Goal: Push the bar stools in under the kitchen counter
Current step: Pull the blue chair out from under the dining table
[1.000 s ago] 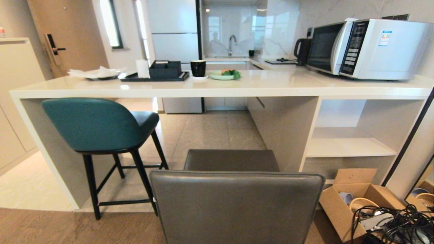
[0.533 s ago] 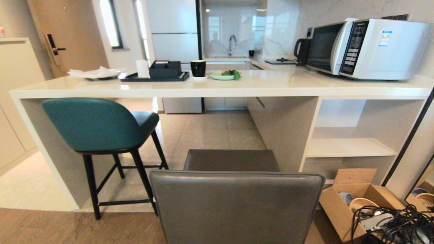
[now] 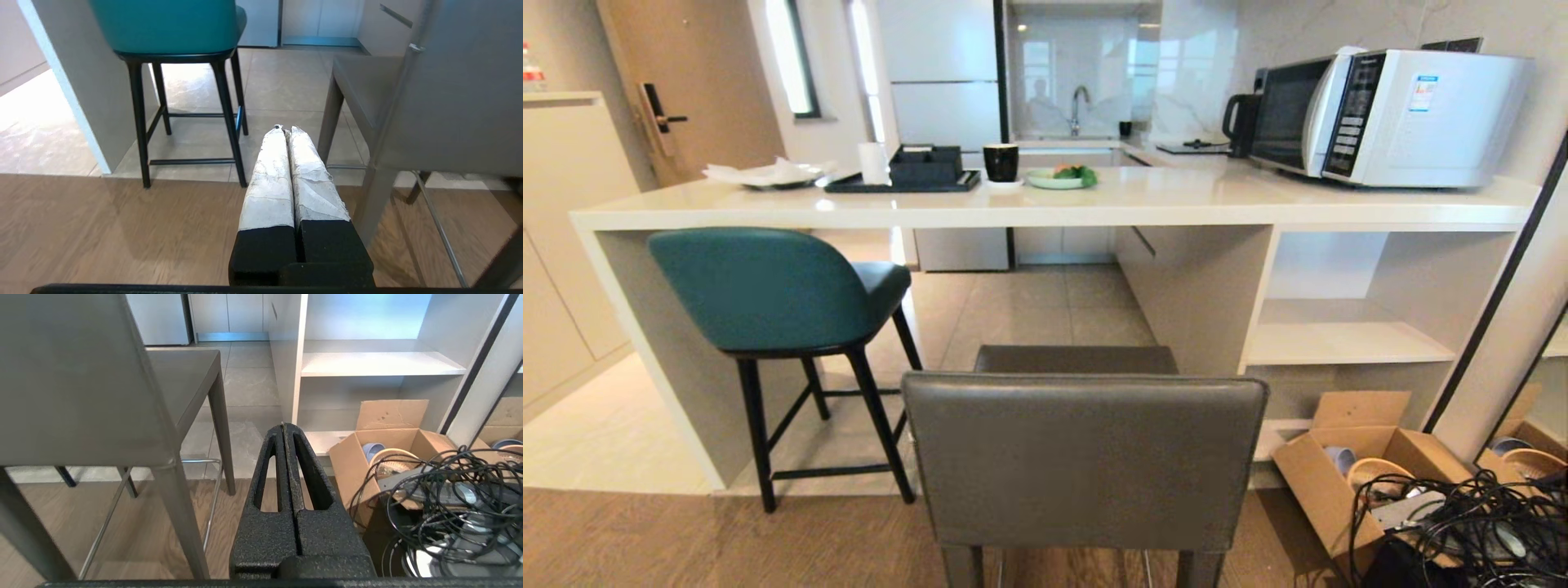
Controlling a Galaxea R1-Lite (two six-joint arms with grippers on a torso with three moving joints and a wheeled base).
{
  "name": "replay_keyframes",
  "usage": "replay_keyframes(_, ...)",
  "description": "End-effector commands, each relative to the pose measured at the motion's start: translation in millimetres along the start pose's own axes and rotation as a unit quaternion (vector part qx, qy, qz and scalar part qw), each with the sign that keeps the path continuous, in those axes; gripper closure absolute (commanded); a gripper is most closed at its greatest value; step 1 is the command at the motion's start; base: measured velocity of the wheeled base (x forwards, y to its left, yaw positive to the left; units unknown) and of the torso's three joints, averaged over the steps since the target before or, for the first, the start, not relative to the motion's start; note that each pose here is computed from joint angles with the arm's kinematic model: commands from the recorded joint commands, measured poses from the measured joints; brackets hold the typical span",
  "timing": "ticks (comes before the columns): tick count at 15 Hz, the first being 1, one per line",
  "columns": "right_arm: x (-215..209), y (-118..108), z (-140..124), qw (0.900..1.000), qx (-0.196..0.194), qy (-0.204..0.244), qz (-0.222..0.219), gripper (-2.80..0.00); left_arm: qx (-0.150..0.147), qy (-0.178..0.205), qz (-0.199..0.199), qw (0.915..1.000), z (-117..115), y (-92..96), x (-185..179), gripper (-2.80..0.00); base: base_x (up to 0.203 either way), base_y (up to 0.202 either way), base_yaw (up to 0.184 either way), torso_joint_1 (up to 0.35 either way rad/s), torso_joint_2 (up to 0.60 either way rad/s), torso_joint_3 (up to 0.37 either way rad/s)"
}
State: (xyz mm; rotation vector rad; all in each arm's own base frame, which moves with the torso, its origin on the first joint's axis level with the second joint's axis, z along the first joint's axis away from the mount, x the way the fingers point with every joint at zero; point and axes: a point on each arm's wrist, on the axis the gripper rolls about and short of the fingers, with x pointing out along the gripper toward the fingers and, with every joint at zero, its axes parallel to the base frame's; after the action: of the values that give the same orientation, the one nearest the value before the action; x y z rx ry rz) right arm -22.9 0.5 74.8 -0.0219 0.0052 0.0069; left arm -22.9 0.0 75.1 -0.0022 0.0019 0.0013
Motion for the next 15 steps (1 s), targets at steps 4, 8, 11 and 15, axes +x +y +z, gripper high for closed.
replay_keyframes(4,0.1,0.0,0.0,1.000,-0.001,0.000,0.000,0.00,0.000,0.001,0.000,1.0000,0.0,0.0,0.1,0.00,-0.016,0.000,-0.001,-0.003,0.00,0.002)
replay_keyframes(8,0.1,0.0,0.0,1.000,-0.001,0.000,0.000,0.00,0.000,0.001,0.000,1.0000,0.0,0.0,0.1,0.00,-0.001,0.076,-0.004,0.007,0.00,0.003)
replay_keyframes(11,0.1,0.0,0.0,1.000,-0.001,0.000,0.000,0.00,0.000,0.001,-0.001,1.0000,0.0,0.0,0.1,0.00,0.000,0.199,-0.002,0.007,0.00,0.004)
replay_keyframes(15,0.1,0.0,0.0,1.000,0.000,0.000,0.000,0.00,0.000,0.001,0.000,1.0000,0.0,0.0,0.1,0.00,0.000,0.199,-0.001,0.001,0.00,0.003)
